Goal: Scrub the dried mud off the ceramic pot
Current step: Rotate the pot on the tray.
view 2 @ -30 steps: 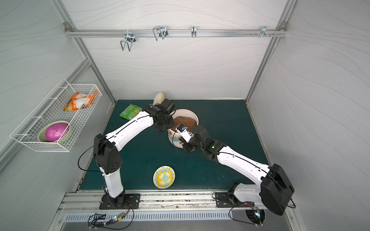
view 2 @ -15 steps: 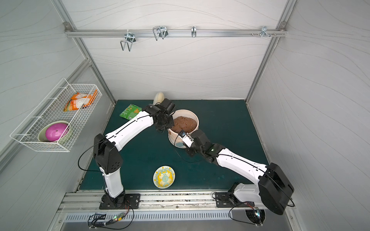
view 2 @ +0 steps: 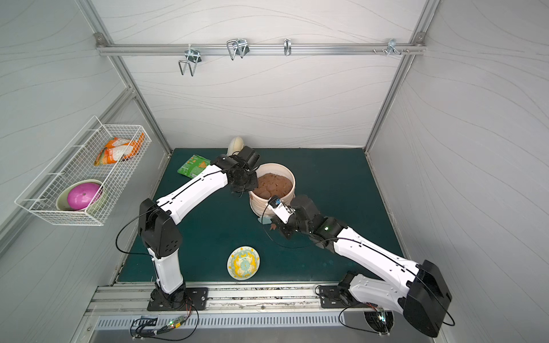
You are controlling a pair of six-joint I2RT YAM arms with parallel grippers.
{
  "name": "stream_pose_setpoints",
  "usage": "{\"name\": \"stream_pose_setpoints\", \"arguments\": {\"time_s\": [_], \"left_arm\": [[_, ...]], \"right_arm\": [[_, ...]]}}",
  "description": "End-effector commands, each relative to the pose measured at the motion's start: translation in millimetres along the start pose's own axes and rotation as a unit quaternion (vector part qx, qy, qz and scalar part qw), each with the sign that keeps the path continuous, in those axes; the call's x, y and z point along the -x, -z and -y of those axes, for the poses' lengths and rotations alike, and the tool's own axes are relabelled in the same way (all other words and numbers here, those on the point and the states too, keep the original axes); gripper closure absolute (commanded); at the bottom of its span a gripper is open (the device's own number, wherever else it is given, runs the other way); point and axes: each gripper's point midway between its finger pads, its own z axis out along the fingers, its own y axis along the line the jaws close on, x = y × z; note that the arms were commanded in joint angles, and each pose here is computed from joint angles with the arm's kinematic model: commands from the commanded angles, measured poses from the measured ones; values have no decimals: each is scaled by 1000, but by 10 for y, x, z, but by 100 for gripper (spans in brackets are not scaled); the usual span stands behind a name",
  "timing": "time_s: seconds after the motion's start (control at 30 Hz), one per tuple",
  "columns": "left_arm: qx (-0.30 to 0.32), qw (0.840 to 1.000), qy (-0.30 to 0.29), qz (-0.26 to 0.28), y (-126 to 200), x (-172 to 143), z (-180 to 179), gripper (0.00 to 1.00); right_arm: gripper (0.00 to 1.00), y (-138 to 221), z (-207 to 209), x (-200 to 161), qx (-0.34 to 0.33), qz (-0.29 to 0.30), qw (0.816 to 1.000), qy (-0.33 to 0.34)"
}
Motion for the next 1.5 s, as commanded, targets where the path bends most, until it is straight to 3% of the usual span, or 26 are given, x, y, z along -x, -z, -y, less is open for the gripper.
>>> {"name": "stream_pose_setpoints", "arguments": {"time_s": [0.0,0.1,0.33,0.77,1.03,1.17,1.3,1.47], "left_arm": [[15,998,-65,-17,-98,-31,-31,80],[16,996,-91,-12,-114,-8,-26,79],[30,990,-141,3,-86,92,-123,79],[9,988,-156,3,-52,133,-72,79],[1,984,-179,4,-24,140,-48,79],[1,980,-199,9,4,166,-51,79],[3,971,-240,10,3,177,-57,80],[7,969,-248,17,45,246,-71,80]], "right_arm": [[100,-106,96,233,-17,26,999,19],[100,-176,193,285,-37,25,999,30],[100,-123,231,274,-9,-1,999,39],[100,337,731,-31,-84,-29,995,-36],[100,464,238,50,21,-19,999,-30],[100,448,6,288,74,15,997,-9],[100,350,46,526,73,34,997,13],[100,188,358,424,21,-2,1000,17]]}}
